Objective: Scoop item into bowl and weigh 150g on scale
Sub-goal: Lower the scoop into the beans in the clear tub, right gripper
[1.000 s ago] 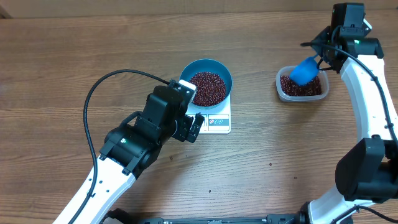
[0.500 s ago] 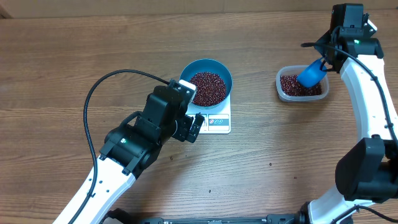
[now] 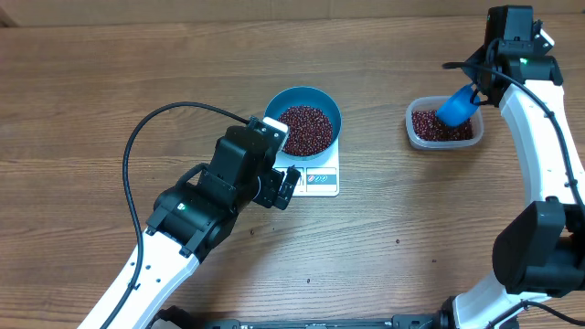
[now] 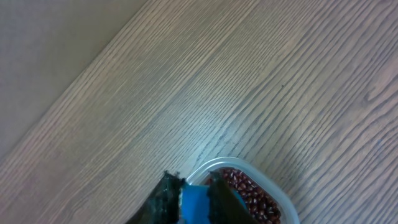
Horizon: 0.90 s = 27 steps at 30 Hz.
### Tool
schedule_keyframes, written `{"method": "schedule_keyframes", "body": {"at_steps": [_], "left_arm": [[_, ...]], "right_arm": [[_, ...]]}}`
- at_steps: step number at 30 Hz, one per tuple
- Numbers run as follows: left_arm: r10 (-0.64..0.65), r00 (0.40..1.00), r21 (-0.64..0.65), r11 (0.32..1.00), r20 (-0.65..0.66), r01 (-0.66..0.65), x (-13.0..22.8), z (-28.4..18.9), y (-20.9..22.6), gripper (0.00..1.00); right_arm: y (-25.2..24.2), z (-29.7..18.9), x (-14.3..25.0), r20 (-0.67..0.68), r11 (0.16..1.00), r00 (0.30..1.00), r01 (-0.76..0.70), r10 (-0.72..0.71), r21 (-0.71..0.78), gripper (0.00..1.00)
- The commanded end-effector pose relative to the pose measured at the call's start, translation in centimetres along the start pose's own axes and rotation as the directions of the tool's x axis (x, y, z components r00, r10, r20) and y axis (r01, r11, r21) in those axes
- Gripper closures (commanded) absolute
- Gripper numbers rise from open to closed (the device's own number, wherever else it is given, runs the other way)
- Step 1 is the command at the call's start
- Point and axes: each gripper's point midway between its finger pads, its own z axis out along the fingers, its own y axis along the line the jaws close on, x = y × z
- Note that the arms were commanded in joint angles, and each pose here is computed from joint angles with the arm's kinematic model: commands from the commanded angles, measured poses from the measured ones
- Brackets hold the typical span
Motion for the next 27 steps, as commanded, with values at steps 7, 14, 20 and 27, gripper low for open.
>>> {"method": "schedule_keyframes", "body": {"at_steps": [7, 14, 20, 27], "left_arm": [[-0.005, 1.0, -0.01, 1.0, -0.007, 0.005, 0.2, 0.3, 0.1, 0.0], [-0.005, 1.0, -0.01, 1.0, -0.007, 0.005, 0.2, 0.3, 0.1, 0.0], [-0.005, 1.0, -0.01, 1.0, -0.007, 0.005, 0.2, 0.3, 0.1, 0.01], [-0.005, 1.0, -0.01, 1.0, -0.007, 0.005, 0.2, 0.3, 0.1, 0.01]], "right_arm": [[0.3, 0.3, 0.4, -0.012, 1.0, 1.0, 0.003, -0.003, -0.006, 0.87], [0.3, 0.3, 0.9, -0.035, 1.0, 0.999, 0.007, -0.008, -0.011, 0.89], [0.1, 0.2, 1.2, -0.048, 1.0, 0.999, 0.012, -0.012, -0.004, 0.96], [-0.1, 0.2, 2.1, -0.091, 1.0, 0.996, 0.022, -0.022, -0.002, 0.96]]}}
